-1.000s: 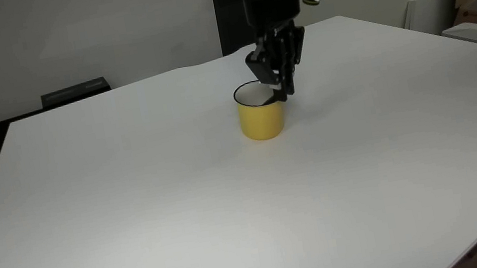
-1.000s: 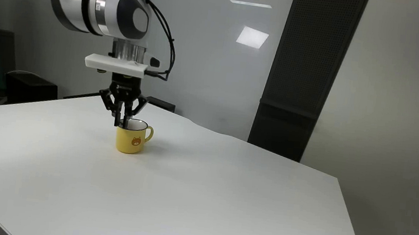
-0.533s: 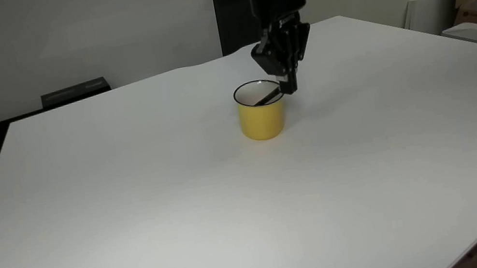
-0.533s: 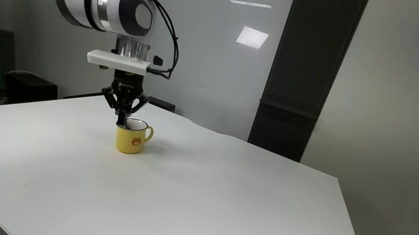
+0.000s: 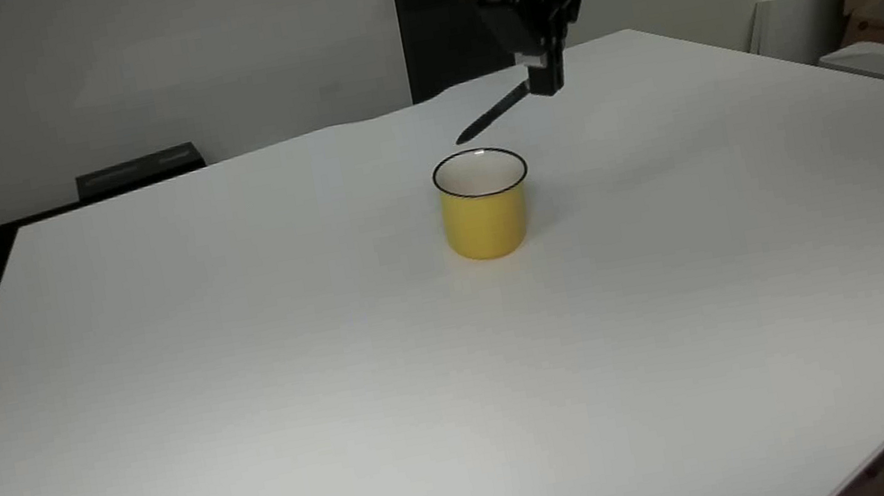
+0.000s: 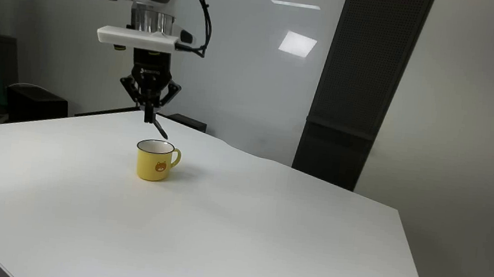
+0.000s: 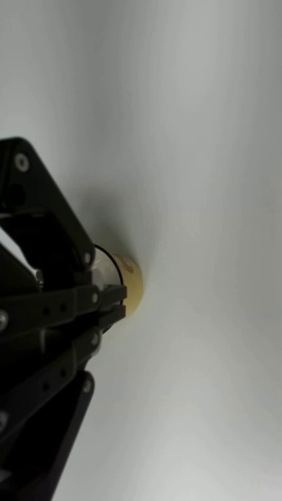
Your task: Take the black pen out of the yellow mug
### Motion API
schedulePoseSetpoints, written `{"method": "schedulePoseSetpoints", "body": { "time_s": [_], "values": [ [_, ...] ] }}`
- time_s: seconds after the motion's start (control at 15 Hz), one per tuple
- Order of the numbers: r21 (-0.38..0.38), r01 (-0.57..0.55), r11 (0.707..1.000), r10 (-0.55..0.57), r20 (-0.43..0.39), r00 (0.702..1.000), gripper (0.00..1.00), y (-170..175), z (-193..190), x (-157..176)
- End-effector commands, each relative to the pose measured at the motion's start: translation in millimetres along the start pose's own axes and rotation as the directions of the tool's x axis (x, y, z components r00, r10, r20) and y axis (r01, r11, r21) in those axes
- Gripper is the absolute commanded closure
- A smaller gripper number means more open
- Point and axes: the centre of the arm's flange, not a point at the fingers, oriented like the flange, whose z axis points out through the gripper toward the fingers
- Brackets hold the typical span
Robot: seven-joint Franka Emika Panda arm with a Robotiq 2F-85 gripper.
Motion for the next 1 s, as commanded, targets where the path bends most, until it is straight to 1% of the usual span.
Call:
{"method": "schedulePoseSetpoints", "body": {
  "time_s": [0.0,0.2,0.47,0.53,0.67,0.73,0.93],
  "values": [
    [-0.095,-0.019,0.995,0.013,-0.054,0.998,0.99,-12,-43,-36],
    [-0.173,-0.058,0.983,0.041,-0.102,0.994,0.99,-10,-61,-60],
    [-0.183,-0.142,0.973,0.113,-0.16,0.981,0.99,19,-51,-83],
    [-0.172,-0.153,0.973,0.123,-0.176,0.977,0.99,29,-47,-86],
    [-0.102,-0.165,0.981,0.139,-0.223,0.965,0.99,55,-35,-89],
    [-0.079,-0.179,0.981,0.155,-0.247,0.956,0.99,67,-31,-90],
    [-0.004,-0.173,0.985,0.165,-0.292,0.942,0.99,101,-14,-87]
  ]
}}
